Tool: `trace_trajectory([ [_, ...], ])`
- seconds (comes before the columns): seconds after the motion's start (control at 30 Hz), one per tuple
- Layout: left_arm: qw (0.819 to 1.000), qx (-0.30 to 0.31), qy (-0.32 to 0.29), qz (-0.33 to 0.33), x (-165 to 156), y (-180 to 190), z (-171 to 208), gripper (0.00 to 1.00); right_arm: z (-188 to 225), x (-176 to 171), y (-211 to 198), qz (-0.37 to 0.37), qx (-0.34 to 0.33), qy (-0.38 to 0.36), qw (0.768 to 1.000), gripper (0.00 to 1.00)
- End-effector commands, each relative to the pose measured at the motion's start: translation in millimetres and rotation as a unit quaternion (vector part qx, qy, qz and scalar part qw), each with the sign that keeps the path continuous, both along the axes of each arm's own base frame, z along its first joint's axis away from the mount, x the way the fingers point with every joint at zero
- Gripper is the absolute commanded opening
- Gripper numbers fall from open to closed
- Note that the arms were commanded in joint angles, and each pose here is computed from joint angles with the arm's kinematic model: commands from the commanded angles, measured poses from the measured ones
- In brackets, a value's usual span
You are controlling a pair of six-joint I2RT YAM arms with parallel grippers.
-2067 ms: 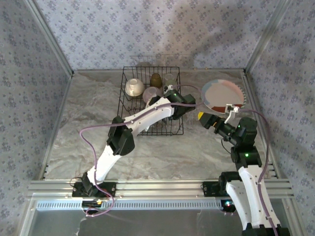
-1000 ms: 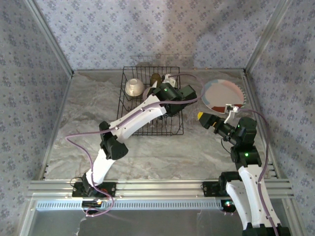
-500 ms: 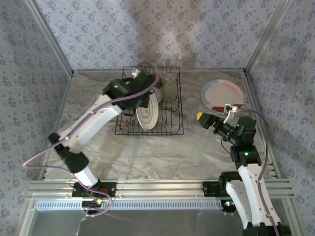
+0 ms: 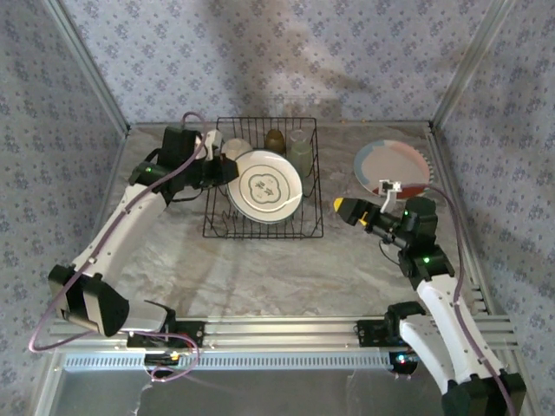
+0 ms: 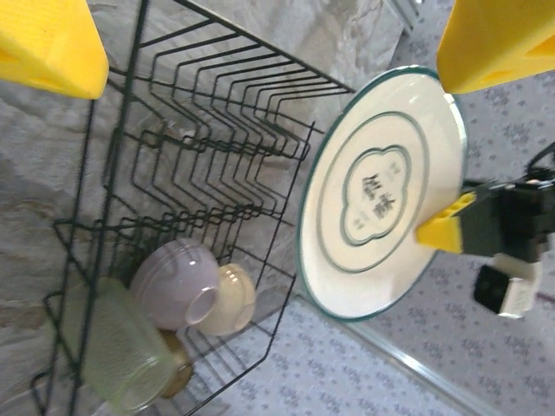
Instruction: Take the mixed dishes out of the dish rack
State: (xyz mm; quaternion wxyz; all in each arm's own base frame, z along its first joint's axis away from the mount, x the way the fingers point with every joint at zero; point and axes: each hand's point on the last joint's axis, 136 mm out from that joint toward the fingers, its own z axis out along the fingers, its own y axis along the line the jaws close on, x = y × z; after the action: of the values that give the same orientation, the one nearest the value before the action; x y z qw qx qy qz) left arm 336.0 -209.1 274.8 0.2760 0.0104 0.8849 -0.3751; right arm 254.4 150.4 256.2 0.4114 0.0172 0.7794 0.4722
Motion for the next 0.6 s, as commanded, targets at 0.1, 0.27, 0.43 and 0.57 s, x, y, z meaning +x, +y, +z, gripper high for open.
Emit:
trace_trajectory([
  [0.1,0.985,-0.141,-0.058,-0.076,-4.2,-18.7,35.7,0.00,25.3,7.5,34.4,0.030,-0.016,-0.040,0.999,1.00],
  [0.27,0.980,-0.176,-0.054,-0.080,-3.4,-12.7,39.3,0.00,25.6,15.8,60.9,0.056,-0.025,-0.038,0.997,1.00],
  [0.43,0.976,-0.196,-0.048,-0.079,-1.0,-14.5,30.7,0.00,30.8,23.7,85.0,0.087,-0.010,-0.035,0.996,0.95],
  [0.57,0.977,-0.193,-0.050,-0.077,-1.8,-12.6,30.4,0.00,39.4,25.1,95.3,0.099,0.008,-0.039,0.994,0.89],
])
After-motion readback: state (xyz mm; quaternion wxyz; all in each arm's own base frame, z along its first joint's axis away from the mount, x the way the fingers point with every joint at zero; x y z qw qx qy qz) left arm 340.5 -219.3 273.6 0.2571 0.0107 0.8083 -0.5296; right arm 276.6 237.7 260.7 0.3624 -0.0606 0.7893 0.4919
